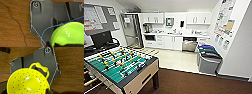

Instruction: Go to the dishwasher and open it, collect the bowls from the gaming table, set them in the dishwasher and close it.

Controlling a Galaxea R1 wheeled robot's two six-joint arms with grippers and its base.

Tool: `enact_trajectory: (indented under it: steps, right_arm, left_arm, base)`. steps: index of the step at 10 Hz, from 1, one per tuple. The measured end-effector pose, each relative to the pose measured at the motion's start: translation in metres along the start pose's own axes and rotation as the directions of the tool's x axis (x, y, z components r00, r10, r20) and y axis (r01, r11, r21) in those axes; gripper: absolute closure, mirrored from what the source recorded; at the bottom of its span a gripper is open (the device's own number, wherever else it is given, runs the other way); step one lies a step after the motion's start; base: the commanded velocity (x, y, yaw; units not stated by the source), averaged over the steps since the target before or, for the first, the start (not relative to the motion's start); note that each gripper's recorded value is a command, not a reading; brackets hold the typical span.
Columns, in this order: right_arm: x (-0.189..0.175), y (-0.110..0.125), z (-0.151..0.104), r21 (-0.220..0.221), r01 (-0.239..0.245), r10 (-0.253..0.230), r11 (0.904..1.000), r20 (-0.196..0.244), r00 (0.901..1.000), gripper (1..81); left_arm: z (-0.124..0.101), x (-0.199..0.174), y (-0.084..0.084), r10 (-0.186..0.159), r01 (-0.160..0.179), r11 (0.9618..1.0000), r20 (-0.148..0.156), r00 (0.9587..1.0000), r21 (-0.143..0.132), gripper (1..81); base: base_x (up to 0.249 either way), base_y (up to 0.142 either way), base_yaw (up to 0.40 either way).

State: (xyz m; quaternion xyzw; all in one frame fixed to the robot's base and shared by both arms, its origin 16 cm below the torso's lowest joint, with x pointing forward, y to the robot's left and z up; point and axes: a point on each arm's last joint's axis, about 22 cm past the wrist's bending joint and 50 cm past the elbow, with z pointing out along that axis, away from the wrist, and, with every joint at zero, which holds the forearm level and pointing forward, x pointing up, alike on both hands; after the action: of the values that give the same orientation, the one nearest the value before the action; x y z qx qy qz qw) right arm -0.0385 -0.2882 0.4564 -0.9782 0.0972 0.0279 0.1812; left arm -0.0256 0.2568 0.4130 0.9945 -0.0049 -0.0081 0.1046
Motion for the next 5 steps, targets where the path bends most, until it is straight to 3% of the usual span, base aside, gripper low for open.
enact_trajectory:
  steps: [5]
  right_arm:
    - [0.0005, 0.0019, -0.0008, -0.003, 0.000, 0.000, 1.0000, 0.000, 1.0000, 81.1]
  left_arm:
    - [0.0001, -0.0001, 0.0006, 0.000, 0.000, 1.0000, 0.000, 1.0000, -0.001, 81.1]
  base:
    - [0.180, -0.072, 0.000]
